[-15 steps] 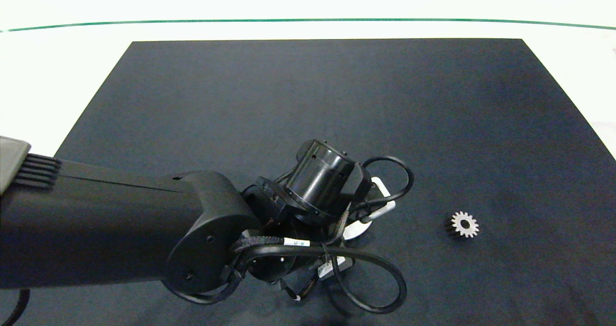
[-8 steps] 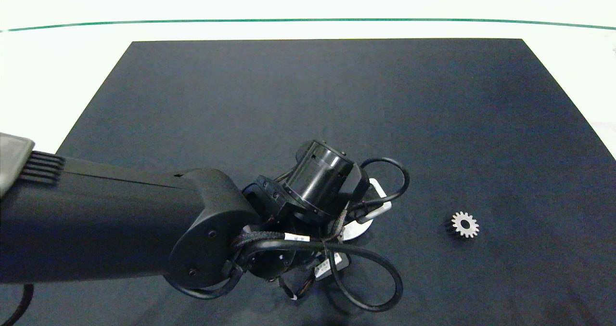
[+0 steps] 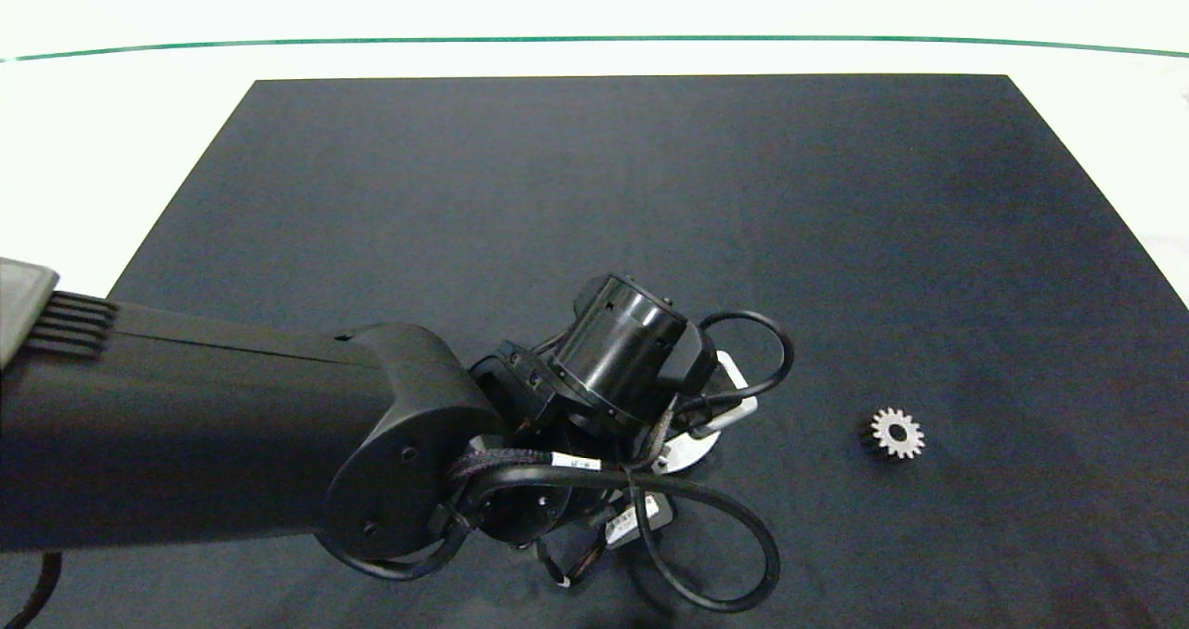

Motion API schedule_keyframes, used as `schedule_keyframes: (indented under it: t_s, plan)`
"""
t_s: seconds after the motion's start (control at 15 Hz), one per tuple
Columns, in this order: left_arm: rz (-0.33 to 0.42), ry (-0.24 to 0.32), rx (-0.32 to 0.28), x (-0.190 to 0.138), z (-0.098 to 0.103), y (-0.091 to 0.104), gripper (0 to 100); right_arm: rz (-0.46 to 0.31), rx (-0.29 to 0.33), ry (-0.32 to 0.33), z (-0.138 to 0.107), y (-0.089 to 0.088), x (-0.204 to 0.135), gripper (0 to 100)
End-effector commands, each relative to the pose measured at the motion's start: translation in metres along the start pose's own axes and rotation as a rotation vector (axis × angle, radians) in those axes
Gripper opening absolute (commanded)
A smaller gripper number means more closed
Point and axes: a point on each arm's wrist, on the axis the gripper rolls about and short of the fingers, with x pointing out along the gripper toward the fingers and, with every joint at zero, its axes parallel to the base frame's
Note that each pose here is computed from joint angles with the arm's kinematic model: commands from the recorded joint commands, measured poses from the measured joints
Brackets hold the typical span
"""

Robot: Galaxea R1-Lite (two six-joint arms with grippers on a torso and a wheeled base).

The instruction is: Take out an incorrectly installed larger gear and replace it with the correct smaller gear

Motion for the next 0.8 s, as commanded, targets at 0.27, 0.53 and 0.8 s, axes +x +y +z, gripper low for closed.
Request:
schedule_keyframes:
  t_s: [0.27, 0.53, 0.8]
  plan:
    - [-0.004, 0.015, 0.008, 0.0036, -0.0015, -0.0014, 32, 0.003, 0.000, 0.004, -0.0012, 0.0001, 0.0004, 100]
    - [-0.006, 0.018, 0.009, 0.0051, -0.0015, -0.0026, 28, 0.004, 0.002, 0.004, -0.0012, 0.0001, 0.0004, 100]
    - [-0.008, 0.019, 0.009, 0.0052, -0.0018, -0.0028, 28, 0.004, 0.002, 0.002, -0.0012, 0.0001, 0.0001, 100]
